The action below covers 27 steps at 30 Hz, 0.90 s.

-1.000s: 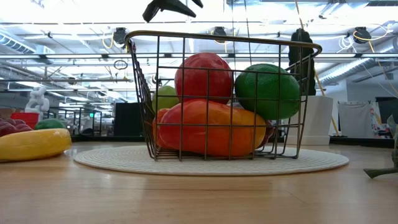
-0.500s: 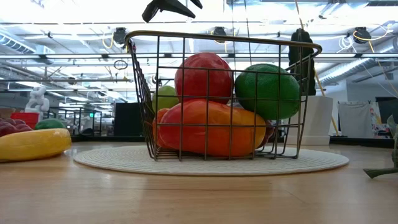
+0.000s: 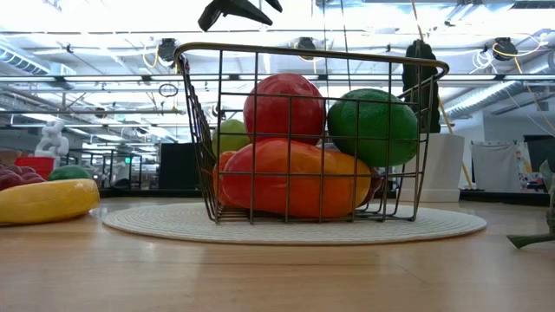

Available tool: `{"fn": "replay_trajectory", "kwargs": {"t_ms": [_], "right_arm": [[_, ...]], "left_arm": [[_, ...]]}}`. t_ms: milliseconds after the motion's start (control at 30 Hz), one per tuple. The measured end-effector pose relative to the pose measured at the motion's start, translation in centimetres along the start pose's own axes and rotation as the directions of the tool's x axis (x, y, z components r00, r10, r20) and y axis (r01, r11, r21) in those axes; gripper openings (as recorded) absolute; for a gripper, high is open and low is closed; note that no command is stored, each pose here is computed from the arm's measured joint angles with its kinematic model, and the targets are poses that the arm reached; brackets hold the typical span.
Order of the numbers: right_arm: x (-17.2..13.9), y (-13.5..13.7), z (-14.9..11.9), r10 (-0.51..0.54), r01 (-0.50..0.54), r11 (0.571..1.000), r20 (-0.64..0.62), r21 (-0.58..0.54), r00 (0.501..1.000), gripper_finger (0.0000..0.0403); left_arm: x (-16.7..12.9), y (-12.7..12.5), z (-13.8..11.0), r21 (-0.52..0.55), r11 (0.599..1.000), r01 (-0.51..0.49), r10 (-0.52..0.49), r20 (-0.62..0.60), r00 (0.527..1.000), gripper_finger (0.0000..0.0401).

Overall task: Build produce basket
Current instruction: Put the bottom green lime into the black wire basket

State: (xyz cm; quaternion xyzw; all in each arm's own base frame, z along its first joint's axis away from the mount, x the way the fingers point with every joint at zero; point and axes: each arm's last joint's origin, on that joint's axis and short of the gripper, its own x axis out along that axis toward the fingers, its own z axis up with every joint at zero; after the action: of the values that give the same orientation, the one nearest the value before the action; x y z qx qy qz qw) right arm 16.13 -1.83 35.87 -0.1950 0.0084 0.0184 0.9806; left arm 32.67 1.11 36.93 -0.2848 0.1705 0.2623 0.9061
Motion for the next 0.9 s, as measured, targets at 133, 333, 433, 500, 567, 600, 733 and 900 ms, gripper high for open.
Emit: {"fn": "replay_trajectory", "kwargs": {"t_ms": [133, 333, 433, 500, 567, 600, 733, 900], "right_arm": [[0.00, -0.01, 0.00, -0.002, 0.002, 0.997, -0.001, 0.078, 1.000, 0.0196], [-0.01, -0.23, -0.10, -0.080, 0.087, 0.959, -0.034, 0.270, 0.996, 0.0196], [-0.01, -0.28, -0.11, -0.096, 0.104, 0.912, -0.040, 0.396, 0.995, 0.0196], [-0.01, -0.27, -0.11, -0.095, 0.103, 0.870, -0.040, 0.482, 0.995, 0.0196], [-0.01, -0.27, -0.11, -0.095, 0.100, 0.815, -0.040, 0.571, 0.995, 0.0196], [-0.01, -0.27, -0.11, -0.095, 0.099, 0.784, -0.040, 0.613, 0.995, 0.0196], [-0.01, -0.27, -0.11, -0.095, 0.091, 0.644, -0.040, 0.760, 0.995, 0.0196], [0.06, -0.16, -0.39, -0.090, 0.086, 0.461, -0.049, 0.883, 0.995, 0.0196]], "left_arm": [[0.01, 0.00, 0.00, 0.001, 1.000, 0.000, 0.000, 0.000, 1.000, 0.0122], [0.01, 0.00, 0.00, 0.001, 1.000, 0.000, 0.000, 0.000, 1.000, 0.0122], [0.01, 0.00, 0.00, 0.002, 1.000, 0.000, 0.000, 0.000, 1.000, 0.0122], [0.01, -0.01, 0.00, 0.002, 1.000, 0.001, -0.001, 0.000, 1.000, 0.0122], [0.01, -0.06, -0.05, 0.015, 1.000, 0.020, -0.020, -0.017, 1.000, 0.0122], [0.01, -0.11, -0.07, 0.023, 0.999, 0.035, -0.035, -0.027, 0.999, 0.0122], [-0.37, -0.25, 0.02, 0.053, 0.994, 0.095, -0.091, -0.060, 0.994, 0.0122], [-0.61, -0.28, 0.04, 0.121, 0.985, 0.121, -0.112, -0.079, 0.991, 0.0122]]}}
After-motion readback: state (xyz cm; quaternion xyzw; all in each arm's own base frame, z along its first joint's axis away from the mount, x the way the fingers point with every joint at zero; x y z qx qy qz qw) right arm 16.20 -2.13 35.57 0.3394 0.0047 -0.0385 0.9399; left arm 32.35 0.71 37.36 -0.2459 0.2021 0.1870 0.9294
